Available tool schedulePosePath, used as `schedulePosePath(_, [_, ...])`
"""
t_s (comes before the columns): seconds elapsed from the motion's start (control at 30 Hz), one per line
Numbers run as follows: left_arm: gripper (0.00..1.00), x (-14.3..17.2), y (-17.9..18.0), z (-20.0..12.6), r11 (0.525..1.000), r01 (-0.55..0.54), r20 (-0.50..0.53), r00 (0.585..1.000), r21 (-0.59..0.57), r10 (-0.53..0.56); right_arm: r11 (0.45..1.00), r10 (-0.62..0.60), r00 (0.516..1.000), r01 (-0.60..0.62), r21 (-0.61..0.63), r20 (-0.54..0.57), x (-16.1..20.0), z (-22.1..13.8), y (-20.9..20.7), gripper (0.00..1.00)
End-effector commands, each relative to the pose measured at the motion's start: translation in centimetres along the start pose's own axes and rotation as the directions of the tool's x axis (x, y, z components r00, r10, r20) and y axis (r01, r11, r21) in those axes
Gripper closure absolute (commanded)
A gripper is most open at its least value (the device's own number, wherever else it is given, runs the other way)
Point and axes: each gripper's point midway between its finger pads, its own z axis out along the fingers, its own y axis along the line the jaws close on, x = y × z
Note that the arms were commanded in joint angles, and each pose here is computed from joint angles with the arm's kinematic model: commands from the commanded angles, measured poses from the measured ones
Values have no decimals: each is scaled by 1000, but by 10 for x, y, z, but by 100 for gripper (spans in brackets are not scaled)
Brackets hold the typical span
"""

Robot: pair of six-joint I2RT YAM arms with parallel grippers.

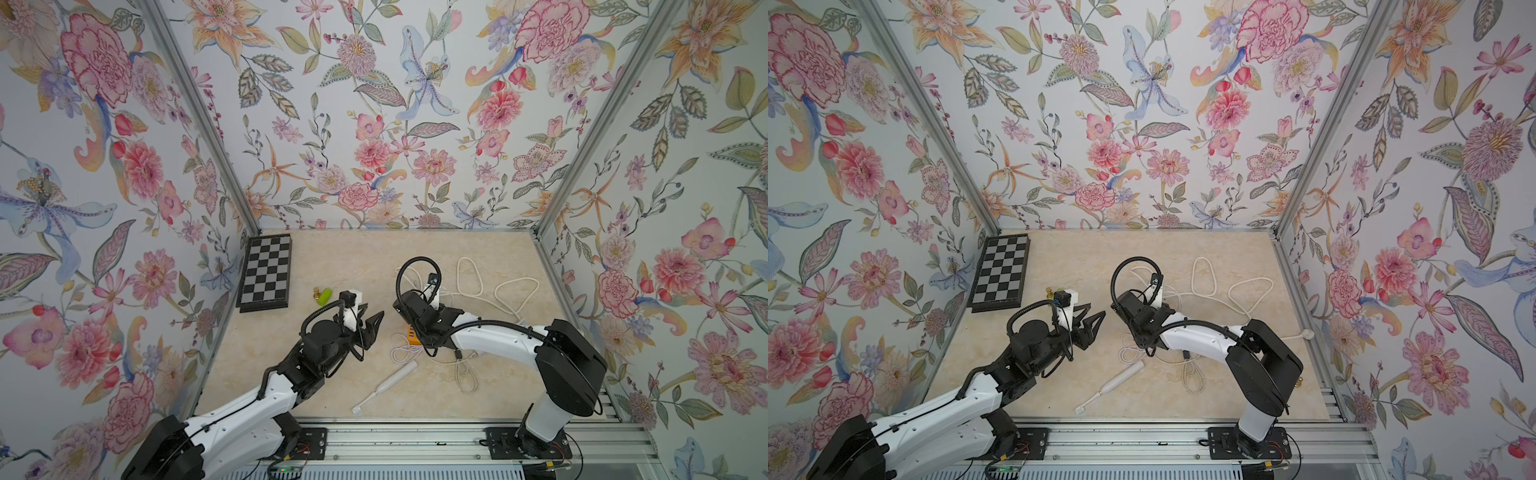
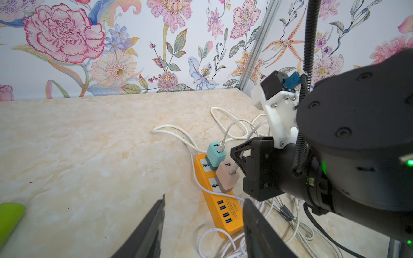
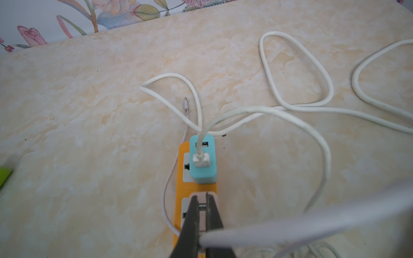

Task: Charge the electric toothbrush
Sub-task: Insert the charging cable into the plug.

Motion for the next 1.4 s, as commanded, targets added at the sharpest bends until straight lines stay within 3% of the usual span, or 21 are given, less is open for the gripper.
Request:
schedulePosePath(0.0, [43, 3, 2, -3, 1000, 15, 3, 1000, -14, -15, 999, -5, 1000, 5, 43, -3, 4, 2, -4, 100])
schedulePosePath(0.37, [43, 2, 4, -6, 1000, 21, 13, 1000, -16, -21, 998, -9, 1000, 9, 63, -3, 6, 8, -7, 100])
schedulePosePath(0.47, [43, 3, 4, -7, 1000, 19, 13, 1000, -18, -19, 996, -62, 998, 63, 58, -25, 17, 9, -4, 100])
schedulePosePath(0.77, [43, 6, 8, -12, 999, 31, 21, 999, -31, -31, 970, -201, 967, 219, 107, -155, 62, 16, -19, 100])
schedulePosePath(1.1, [43, 10, 11, -11, 999, 27, 12, 1000, -47, -27, 967, -159, 910, 222, 126, -382, 136, 29, -53, 100])
schedulePosePath(1.3, [43, 8, 10, -9, 999, 24, 12, 1000, -45, -24, 983, -124, 942, 159, 88, -311, 103, 21, -31, 100])
schedulePosePath(1.37, [43, 7, 9, -8, 999, 24, 12, 1000, -42, -24, 991, -97, 957, 120, 67, -274, 83, 19, -18, 90])
